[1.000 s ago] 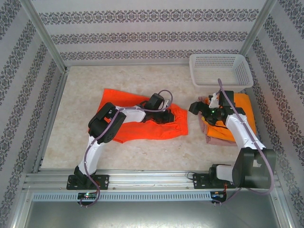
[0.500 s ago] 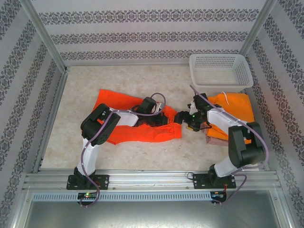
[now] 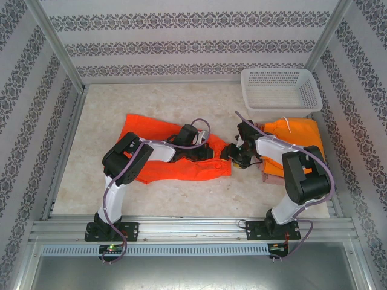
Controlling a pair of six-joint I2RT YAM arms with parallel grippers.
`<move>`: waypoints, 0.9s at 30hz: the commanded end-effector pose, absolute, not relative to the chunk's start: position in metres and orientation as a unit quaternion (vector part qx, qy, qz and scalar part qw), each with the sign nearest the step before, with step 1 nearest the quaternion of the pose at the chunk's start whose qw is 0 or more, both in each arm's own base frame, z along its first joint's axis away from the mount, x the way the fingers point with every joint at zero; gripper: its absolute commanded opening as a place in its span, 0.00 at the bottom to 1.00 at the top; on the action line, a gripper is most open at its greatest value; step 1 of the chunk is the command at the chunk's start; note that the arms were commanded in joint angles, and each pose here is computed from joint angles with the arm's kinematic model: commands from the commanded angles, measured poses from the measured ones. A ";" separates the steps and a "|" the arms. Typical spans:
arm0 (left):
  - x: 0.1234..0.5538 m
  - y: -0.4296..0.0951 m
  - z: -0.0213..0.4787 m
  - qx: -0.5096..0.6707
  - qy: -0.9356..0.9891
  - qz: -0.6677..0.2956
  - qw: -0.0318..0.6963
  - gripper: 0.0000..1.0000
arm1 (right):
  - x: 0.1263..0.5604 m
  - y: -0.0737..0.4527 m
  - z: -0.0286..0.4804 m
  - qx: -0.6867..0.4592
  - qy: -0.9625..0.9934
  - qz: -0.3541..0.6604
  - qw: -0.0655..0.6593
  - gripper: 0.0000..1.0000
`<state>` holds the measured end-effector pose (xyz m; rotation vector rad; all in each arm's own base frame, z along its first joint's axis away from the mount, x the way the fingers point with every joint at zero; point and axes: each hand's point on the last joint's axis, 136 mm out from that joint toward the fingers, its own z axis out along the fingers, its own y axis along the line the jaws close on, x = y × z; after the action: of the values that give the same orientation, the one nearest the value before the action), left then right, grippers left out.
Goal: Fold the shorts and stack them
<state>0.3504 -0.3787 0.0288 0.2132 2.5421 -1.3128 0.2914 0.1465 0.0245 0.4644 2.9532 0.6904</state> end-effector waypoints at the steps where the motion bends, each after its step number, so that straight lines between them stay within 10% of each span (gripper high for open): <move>1: 0.343 -0.358 0.001 0.044 0.899 -0.423 0.106 0.02 | 0.308 0.168 0.029 0.127 0.958 0.248 0.060 0.57; 16: 0.347 -0.361 0.004 0.041 0.896 -0.429 0.106 0.02 | 0.309 0.179 0.018 0.119 0.962 0.240 0.045 0.41; 27: 0.366 -0.354 0.059 0.043 0.876 -0.447 0.175 0.12 | 0.316 0.164 0.021 0.084 0.977 0.179 0.077 0.05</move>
<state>0.3588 -0.3653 0.0338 0.1441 2.5349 -1.2870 0.3115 0.1721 0.0236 0.3134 2.9338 0.6652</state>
